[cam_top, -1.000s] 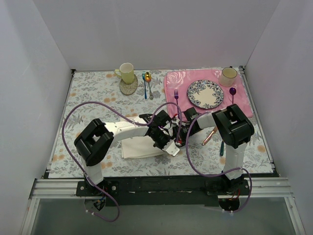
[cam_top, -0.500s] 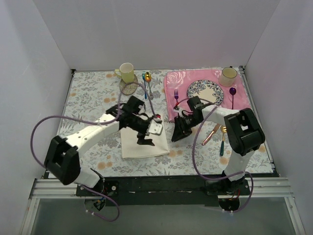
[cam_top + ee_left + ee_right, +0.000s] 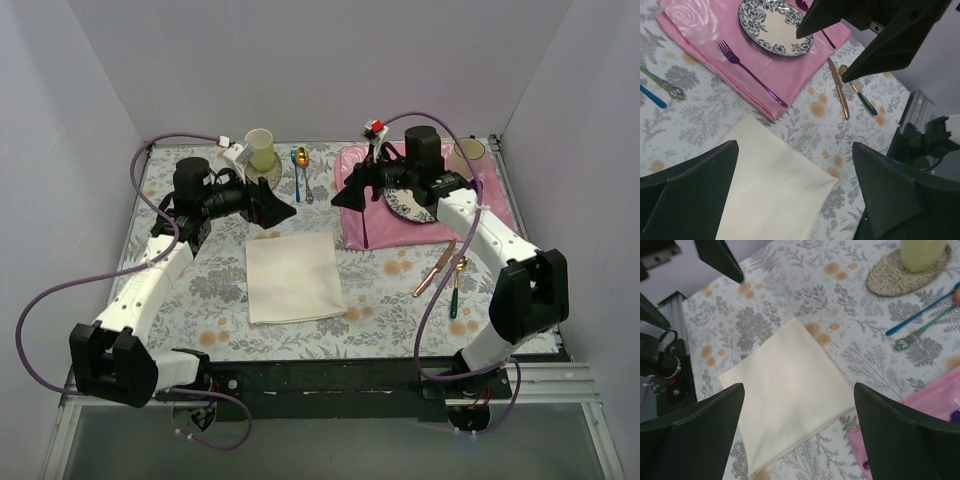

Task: Fold the napkin into a case and place the utensils inside
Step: Smooth out the square-folded napkin at the center of the board.

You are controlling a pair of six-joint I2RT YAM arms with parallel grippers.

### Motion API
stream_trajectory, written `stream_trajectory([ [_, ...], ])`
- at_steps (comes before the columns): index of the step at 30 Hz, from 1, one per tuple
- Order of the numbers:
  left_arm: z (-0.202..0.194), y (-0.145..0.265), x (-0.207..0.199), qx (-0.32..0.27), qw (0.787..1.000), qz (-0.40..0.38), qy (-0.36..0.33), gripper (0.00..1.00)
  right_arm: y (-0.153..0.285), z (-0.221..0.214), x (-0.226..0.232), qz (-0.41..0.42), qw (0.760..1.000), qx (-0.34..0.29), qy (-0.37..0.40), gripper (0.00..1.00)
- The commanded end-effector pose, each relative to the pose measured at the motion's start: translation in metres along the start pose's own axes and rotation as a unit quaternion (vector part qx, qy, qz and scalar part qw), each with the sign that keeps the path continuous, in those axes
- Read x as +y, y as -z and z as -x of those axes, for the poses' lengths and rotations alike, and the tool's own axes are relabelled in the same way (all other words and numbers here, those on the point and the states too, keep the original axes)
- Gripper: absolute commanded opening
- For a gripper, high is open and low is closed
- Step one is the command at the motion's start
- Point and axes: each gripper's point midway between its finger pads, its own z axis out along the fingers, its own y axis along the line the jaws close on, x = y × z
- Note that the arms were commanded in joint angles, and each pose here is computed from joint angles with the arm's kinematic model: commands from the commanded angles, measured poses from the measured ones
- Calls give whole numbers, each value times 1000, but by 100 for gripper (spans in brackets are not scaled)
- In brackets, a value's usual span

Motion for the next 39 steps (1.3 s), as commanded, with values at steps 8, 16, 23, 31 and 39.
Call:
stream_trajectory([
  [8, -64, -32, 15, 25, 930, -90, 357, 98, -93, -50, 30, 153, 950, 57, -268, 99],
  [16, -100, -55, 46, 30, 904, -93, 417, 98, -126, -89, 25, 141, 918, 71, -364, 99],
  [23, -116, -64, 81, 20, 883, -84, 461, 98, -153, -114, 2, 129, 901, 66, -410, 99],
  [31, -159, -66, 128, 21, 847, -33, 531, 98, -159, -165, -25, 106, 873, 76, -470, 99],
  [39, -199, -29, 154, 16, 816, 28, 578, 98, -156, -207, -37, 83, 866, 112, -481, 99],
])
